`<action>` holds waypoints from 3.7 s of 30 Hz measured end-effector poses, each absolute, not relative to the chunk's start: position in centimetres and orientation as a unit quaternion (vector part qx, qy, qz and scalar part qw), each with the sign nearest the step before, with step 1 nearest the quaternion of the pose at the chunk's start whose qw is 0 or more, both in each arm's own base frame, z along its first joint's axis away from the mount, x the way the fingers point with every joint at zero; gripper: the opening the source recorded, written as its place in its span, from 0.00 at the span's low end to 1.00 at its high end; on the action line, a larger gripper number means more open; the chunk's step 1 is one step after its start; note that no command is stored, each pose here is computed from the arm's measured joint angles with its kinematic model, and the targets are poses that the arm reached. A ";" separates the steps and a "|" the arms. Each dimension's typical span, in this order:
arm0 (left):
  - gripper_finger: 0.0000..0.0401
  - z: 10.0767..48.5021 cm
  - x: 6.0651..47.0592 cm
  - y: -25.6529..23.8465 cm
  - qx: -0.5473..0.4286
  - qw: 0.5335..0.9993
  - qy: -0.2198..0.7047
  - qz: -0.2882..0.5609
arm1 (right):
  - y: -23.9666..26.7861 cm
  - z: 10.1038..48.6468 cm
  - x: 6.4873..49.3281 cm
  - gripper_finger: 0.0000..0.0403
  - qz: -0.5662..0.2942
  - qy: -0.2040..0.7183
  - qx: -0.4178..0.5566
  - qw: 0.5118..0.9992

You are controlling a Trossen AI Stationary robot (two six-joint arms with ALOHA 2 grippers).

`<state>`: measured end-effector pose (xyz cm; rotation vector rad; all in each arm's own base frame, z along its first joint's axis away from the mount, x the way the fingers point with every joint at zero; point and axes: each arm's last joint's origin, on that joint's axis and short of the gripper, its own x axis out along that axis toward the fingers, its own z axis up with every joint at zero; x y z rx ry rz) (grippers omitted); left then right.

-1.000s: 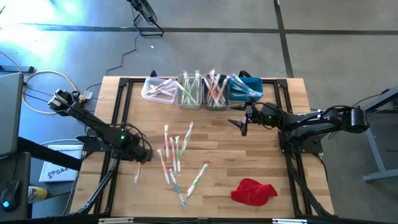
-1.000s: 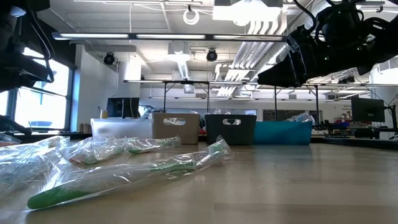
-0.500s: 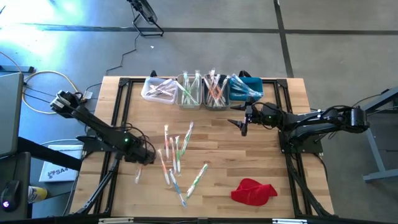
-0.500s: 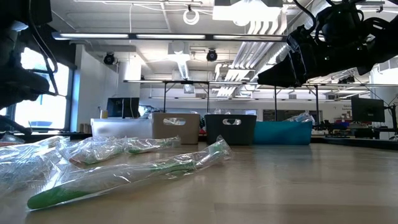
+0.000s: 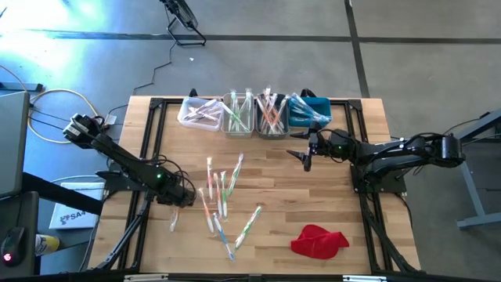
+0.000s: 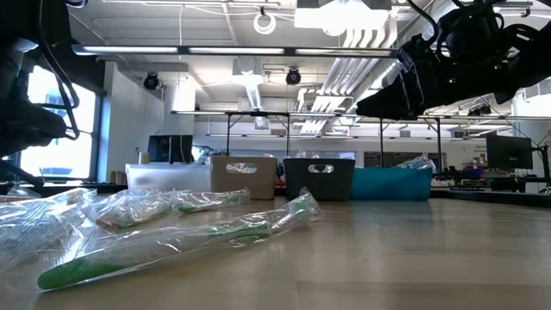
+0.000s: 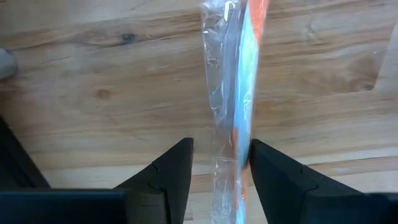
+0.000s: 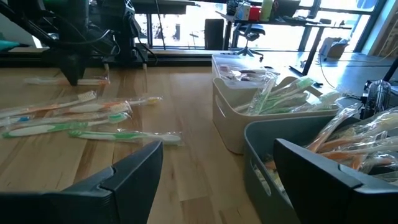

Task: Pick & Place Toothbrushes
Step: Put the orange toothbrush into the dark green bin

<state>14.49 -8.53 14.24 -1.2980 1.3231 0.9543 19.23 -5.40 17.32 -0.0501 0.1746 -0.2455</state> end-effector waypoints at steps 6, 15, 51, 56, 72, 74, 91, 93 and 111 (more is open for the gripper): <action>0.27 14.2 14.4 -8.5 -0.534 0.504 0.550 0.397 | -5.4 17.3 19.2 0.74 -0.122 0.087 -0.028 0.988; 0.09 14.1 14.3 -8.4 -0.523 0.512 0.555 0.395 | -5.4 17.3 19.2 0.74 -0.122 0.087 -0.029 0.988; 0.06 19.3 17.7 -9.8 -0.603 0.681 0.401 0.112 | -5.4 17.3 19.2 0.74 -0.122 0.086 -0.029 0.988; 0.05 20.0 18.4 -9.7 -0.577 0.736 0.342 0.089 | -5.4 17.3 19.2 0.74 -0.122 0.086 -0.029 0.988; 0.05 22.3 21.8 -3.8 -0.460 0.863 0.211 0.011 | -5.4 17.3 19.2 0.74 -0.122 0.086 -0.029 0.988; 0.05 22.5 22.0 -2.9 -0.444 0.875 0.195 0.008 | -5.4 17.3 19.2 0.74 -0.122 0.086 -0.029 0.988; 0.05 24.4 22.6 1.9 -0.239 0.967 0.068 0.060 | -5.4 17.3 19.2 0.74 -0.122 0.086 -0.029 0.988; 0.05 24.4 22.6 2.2 -0.218 0.971 0.063 0.077 | -5.4 17.3 19.2 0.74 -0.122 0.086 -0.029 0.988; 0.05 20.6 27.0 3.0 -0.137 0.981 0.031 0.133 | -5.4 17.6 19.3 0.74 -0.123 0.073 -0.031 0.989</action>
